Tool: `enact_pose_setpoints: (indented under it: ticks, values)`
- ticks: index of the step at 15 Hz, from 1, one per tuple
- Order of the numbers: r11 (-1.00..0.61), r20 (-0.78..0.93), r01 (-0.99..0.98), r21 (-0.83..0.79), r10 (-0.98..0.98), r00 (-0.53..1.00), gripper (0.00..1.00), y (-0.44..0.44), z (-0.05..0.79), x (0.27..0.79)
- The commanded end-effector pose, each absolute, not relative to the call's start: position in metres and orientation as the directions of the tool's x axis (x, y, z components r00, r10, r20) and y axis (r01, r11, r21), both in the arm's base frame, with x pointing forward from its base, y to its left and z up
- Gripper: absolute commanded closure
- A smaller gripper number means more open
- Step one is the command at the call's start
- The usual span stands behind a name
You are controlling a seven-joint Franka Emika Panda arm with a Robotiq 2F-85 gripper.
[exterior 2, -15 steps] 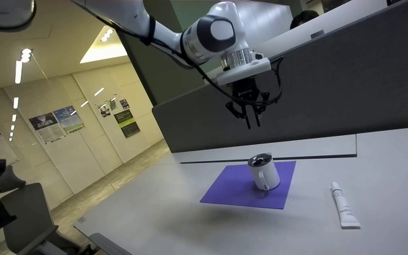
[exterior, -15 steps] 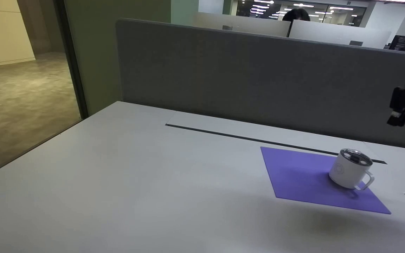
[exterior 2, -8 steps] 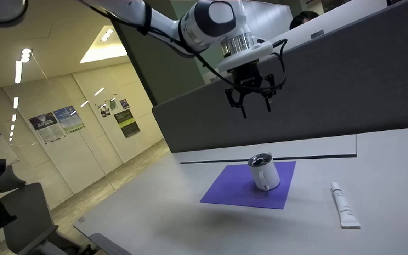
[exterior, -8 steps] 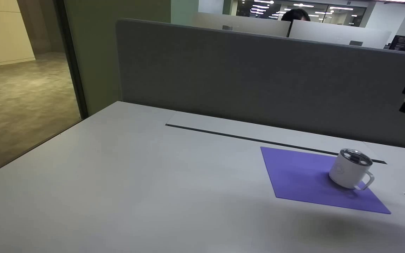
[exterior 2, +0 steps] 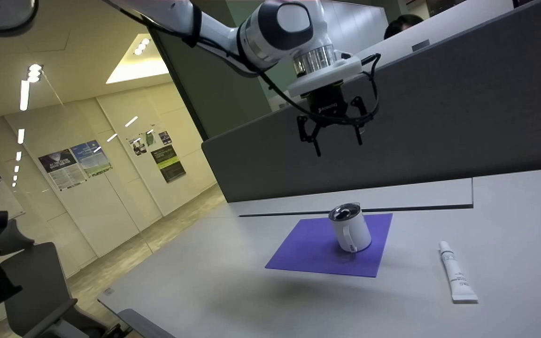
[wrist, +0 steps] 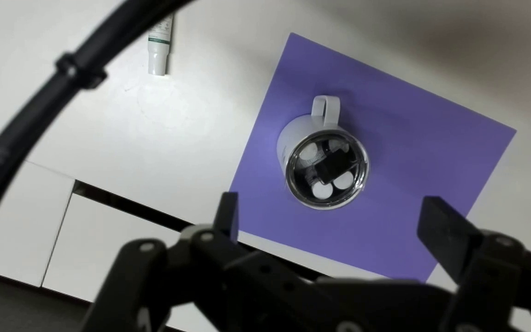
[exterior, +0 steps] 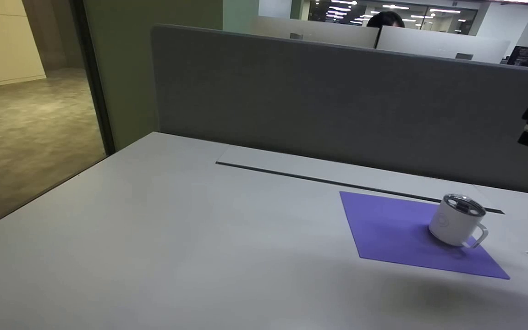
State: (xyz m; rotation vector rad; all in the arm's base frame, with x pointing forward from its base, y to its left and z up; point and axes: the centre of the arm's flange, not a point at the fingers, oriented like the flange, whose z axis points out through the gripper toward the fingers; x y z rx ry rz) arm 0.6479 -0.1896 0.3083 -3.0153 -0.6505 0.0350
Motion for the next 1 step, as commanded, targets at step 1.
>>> enact_pose_setpoints:
  ticks: [1]
  values:
    - [-0.909,-0.011,0.411,-0.061,0.413,0.911,0.0,-0.1894,0.3075,0.6479]
